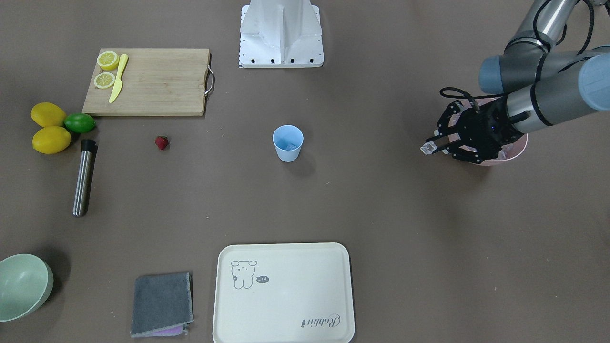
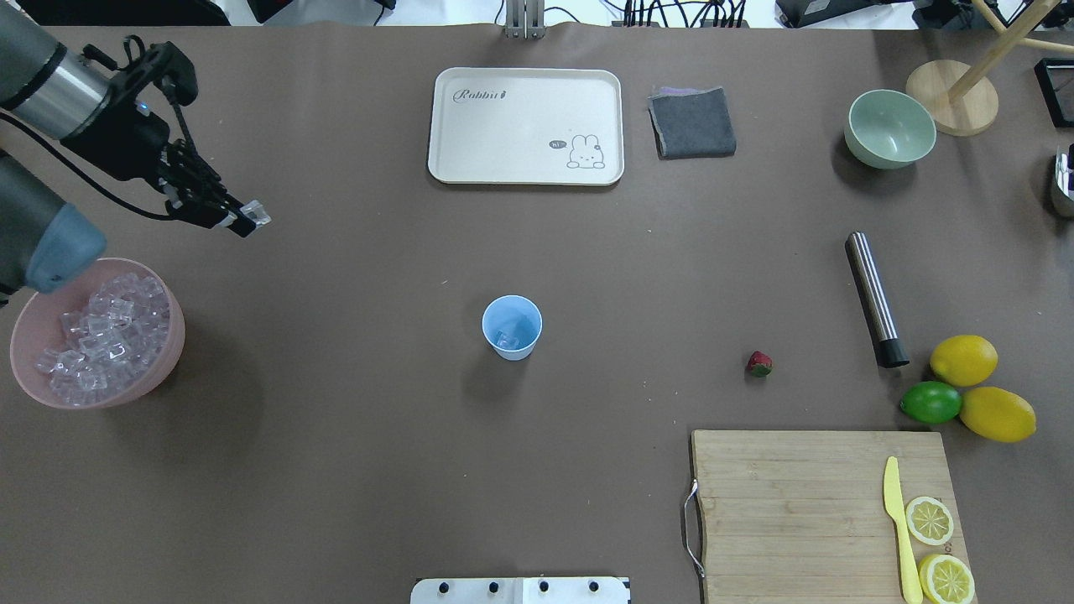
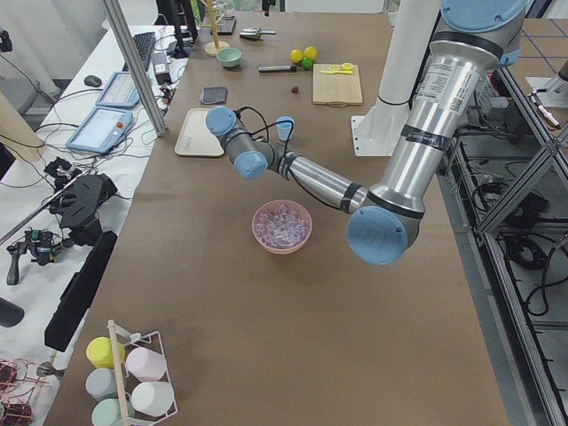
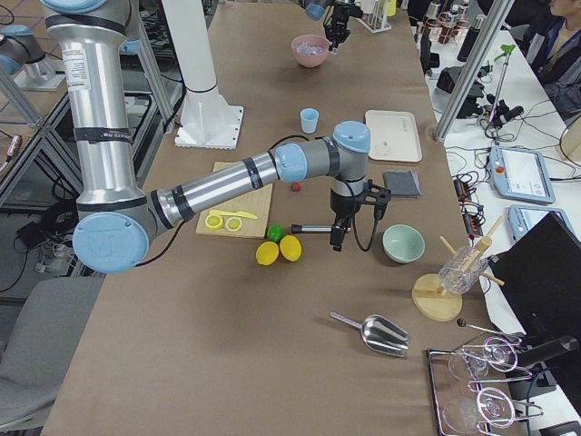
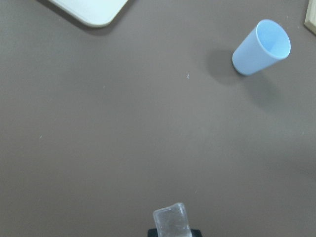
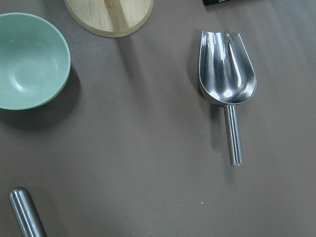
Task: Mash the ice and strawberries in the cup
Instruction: 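Carry the second ice cube with the left gripper to the blue cup, then drop the ice cube into the blue cup by opening the left gripper, then move the left gripper back over the pink ice bowl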
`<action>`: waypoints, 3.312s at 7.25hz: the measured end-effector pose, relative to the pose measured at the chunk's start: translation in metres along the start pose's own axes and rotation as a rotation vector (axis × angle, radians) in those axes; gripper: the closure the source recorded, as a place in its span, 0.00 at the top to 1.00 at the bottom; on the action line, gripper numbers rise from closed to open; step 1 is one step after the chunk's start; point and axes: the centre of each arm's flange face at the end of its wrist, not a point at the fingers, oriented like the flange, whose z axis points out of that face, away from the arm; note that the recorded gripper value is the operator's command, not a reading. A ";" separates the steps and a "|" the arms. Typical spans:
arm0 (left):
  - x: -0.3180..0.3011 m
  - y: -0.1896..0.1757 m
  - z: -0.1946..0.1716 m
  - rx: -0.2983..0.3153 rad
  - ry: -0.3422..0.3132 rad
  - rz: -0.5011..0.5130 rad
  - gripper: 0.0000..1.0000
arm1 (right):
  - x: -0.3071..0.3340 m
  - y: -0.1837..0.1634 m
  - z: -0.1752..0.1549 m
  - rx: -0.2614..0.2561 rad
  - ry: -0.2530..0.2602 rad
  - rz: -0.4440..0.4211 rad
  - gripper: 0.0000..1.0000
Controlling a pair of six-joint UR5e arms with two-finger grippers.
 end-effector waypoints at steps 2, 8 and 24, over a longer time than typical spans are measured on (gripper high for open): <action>0.035 -0.047 0.033 -0.002 0.009 -0.036 0.00 | -0.001 0.001 -0.002 0.003 -0.002 -0.002 1.00; 0.142 -0.130 0.144 0.058 -0.075 -0.121 0.00 | -0.004 0.001 -0.005 0.010 -0.007 -0.008 1.00; 0.140 -0.117 0.160 0.182 -0.110 -0.123 0.97 | -0.004 0.003 -0.007 0.011 -0.012 -0.008 1.00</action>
